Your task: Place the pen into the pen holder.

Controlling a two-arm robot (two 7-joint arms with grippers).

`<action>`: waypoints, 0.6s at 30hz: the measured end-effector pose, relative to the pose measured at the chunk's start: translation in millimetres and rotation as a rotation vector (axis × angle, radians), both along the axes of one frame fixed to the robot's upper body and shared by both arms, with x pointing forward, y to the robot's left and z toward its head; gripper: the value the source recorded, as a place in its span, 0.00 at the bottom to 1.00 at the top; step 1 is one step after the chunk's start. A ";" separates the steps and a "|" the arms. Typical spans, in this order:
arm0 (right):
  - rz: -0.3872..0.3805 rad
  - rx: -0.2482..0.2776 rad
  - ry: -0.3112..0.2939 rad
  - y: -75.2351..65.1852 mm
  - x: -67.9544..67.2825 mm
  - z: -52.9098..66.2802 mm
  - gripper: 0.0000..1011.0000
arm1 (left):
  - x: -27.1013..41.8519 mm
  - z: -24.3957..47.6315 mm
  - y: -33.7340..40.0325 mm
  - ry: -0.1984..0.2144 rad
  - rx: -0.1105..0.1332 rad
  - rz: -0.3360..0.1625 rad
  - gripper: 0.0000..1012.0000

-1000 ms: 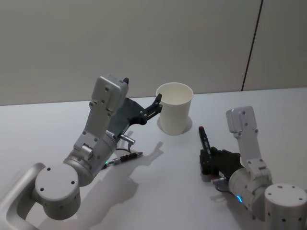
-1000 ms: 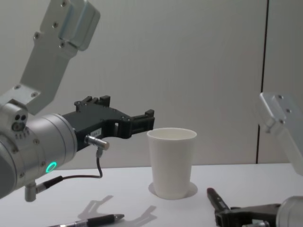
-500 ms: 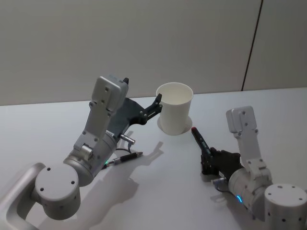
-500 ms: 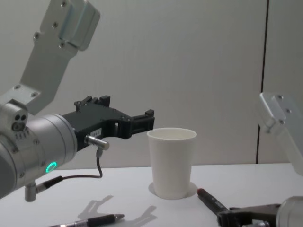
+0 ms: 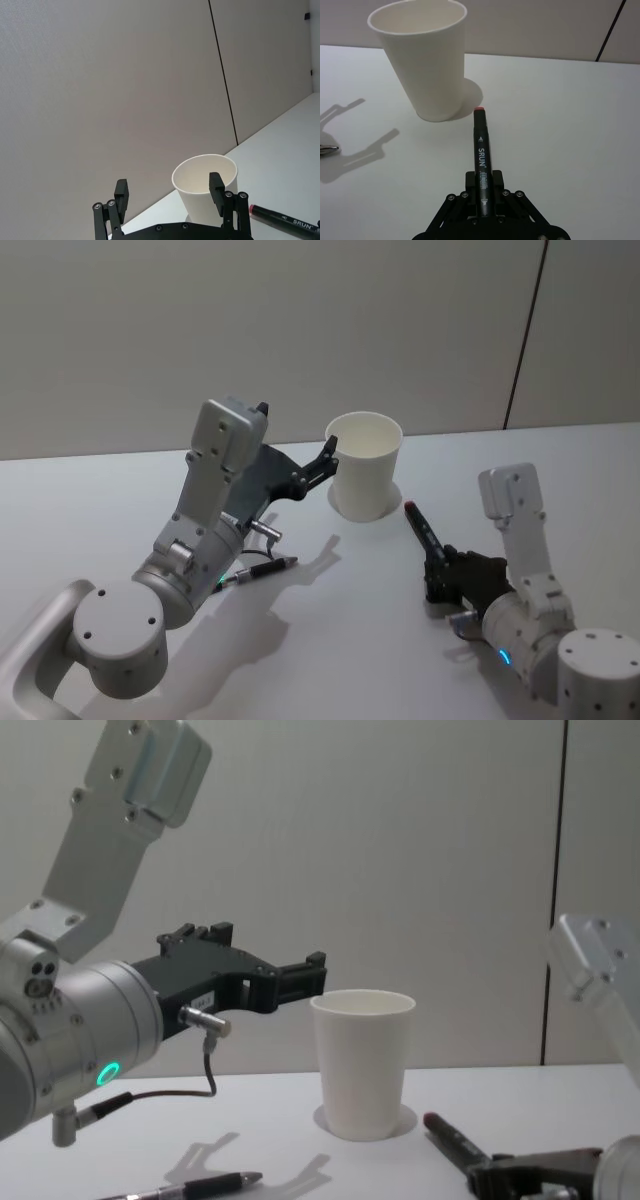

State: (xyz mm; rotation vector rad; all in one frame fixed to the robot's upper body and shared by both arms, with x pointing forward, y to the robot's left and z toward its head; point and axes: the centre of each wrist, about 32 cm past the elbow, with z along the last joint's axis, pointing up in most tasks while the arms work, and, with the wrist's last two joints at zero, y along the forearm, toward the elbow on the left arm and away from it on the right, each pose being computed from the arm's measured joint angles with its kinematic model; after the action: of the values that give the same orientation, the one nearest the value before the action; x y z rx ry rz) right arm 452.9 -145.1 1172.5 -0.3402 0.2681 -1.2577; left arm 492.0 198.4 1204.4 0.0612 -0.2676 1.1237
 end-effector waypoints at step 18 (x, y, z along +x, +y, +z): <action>-0.105 -0.024 -0.175 -19.3 -16.7 1.8 0.18 | 0.0 0.0 0.0 0.000 0.000 0.000 0.99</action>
State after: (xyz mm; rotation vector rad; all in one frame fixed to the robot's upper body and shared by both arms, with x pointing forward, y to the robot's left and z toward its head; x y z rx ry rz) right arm 436.1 -164.3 1174.3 -0.2372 0.1221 -1.3864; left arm 492.0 198.4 1204.4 0.0611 -0.2675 1.1237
